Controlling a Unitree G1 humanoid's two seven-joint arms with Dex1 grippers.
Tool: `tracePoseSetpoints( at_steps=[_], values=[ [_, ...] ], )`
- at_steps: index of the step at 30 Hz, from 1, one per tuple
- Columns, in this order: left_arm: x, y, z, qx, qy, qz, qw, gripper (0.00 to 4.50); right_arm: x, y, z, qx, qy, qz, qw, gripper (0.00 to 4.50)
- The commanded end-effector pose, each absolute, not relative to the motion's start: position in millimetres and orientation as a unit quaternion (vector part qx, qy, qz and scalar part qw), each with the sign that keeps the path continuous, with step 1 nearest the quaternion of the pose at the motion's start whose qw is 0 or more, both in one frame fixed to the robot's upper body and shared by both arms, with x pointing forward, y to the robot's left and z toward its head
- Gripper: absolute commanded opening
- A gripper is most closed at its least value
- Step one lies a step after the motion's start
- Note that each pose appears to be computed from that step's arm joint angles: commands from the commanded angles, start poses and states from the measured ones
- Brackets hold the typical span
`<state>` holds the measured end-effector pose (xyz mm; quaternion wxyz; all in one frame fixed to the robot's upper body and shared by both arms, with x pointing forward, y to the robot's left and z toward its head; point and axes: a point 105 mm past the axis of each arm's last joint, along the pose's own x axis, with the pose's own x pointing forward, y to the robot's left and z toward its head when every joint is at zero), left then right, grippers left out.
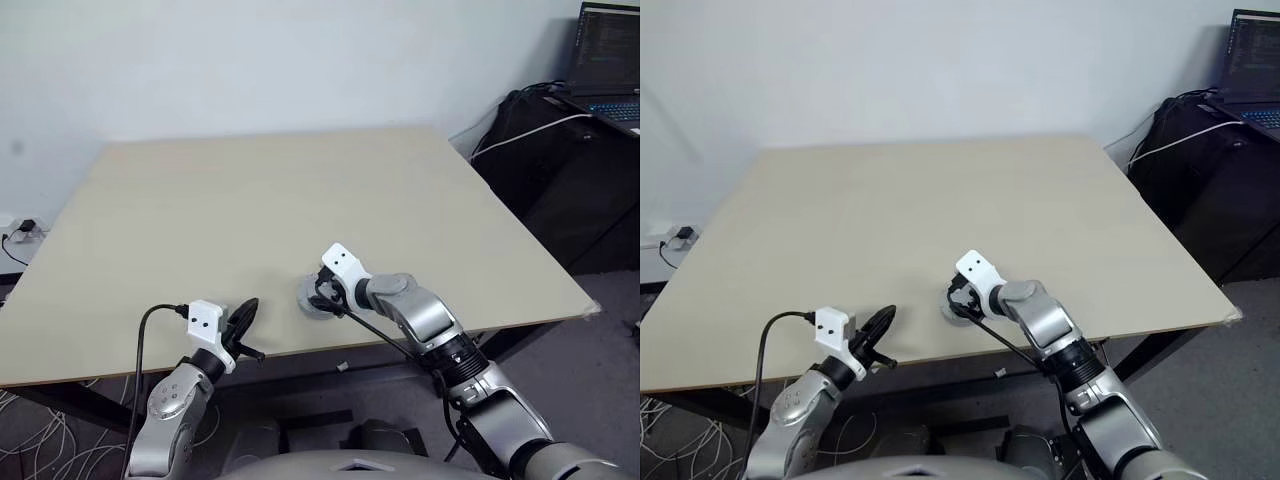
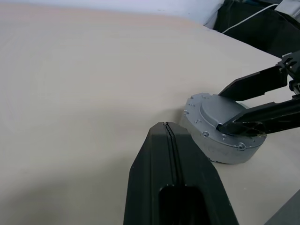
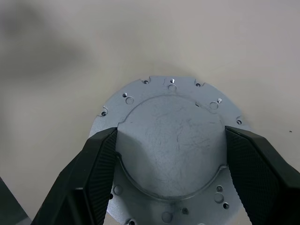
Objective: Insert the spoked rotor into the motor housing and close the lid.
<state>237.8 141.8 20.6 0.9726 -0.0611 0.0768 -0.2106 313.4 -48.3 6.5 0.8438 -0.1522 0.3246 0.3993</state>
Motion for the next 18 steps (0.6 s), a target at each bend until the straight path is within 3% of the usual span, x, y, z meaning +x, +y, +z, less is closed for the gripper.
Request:
tracePoseSetpoints(
  at_steps=[1,3,6,8,18],
  values=[
    [241,134,44,-0.053,0.041,-0.238,0.969,0.00,290,-75,-40,-0.180,0.418,0.366,0.812,3.21],
    [237,125,35,-0.047,0.068,-0.259,0.962,0.00,290,-74,-40,-0.180,0.417,0.367,0.812,3.21],
    [248,153,3,-0.038,0.111,-0.276,0.954,0.00,290,-73,-40,-0.179,0.416,0.368,0.812,3.21],
    [259,165,-2,-0.043,0.119,-0.270,0.955,0.00,290,-71,-40,-0.179,0.415,0.369,0.812,3.21],
    [309,156,30,-0.048,0.077,-0.273,0.958,0.00,288,-67,-40,-0.172,0.412,0.370,0.815,3.21]
  ],
)
